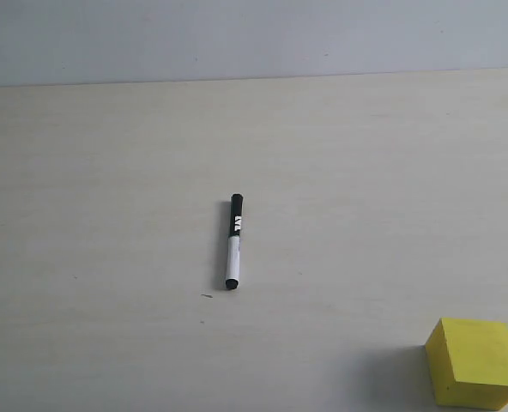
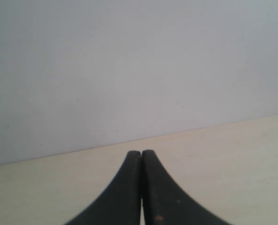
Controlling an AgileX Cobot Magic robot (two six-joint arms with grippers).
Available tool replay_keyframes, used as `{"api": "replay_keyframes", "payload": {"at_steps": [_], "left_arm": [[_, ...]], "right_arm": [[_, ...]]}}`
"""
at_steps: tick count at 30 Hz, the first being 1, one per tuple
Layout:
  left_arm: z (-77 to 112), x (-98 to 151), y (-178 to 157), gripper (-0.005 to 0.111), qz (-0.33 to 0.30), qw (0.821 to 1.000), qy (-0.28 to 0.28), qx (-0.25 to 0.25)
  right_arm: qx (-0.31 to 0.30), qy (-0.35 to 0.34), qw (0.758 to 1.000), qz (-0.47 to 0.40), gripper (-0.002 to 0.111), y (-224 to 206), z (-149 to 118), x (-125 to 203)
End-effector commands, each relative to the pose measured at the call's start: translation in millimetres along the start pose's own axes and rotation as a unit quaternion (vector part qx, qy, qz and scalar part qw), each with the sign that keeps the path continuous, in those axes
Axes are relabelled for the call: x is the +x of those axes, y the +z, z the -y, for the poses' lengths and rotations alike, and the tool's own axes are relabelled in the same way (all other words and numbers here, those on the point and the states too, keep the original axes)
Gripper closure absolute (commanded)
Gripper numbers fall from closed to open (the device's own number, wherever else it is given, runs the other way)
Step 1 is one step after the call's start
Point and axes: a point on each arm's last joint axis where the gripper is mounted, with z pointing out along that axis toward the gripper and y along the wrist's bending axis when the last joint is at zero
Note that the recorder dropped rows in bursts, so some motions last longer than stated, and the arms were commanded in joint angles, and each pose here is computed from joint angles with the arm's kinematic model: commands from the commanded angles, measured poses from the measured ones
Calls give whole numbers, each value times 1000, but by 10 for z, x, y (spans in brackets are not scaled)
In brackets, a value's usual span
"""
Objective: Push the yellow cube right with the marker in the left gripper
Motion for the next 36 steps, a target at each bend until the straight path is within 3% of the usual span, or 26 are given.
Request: {"api": "replay_keyframes", "payload": {"at_steps": [1,7,21,24,27,30,33,36], "left_arm": [[-43,81,-264,107,56,998,-22,30],[-89,136,-536,107,126,990,-22,60],[-91,139,-544,107,129,990,-22,61],[-105,115,-544,107,146,988,16,48],[-107,83,-517,107,218,974,31,58],[-158,79,-481,107,330,943,26,39],[-289,191,-398,107,397,917,23,-23],[-432,336,-324,107,419,903,7,-98]], "right_arm": [[2,-2,1000,3,108,-6,5,9],[2,-2,1000,3,108,-6,5,9],[2,-2,1000,3,108,-6,5,8],[2,-1,1000,3,108,-6,5,8],[2,-1,1000,3,108,-6,5,8],[2,-1,1000,3,108,-6,5,8],[2,-1,1000,3,108,-6,5,8],[2,-1,1000,3,108,-6,5,8]]}}
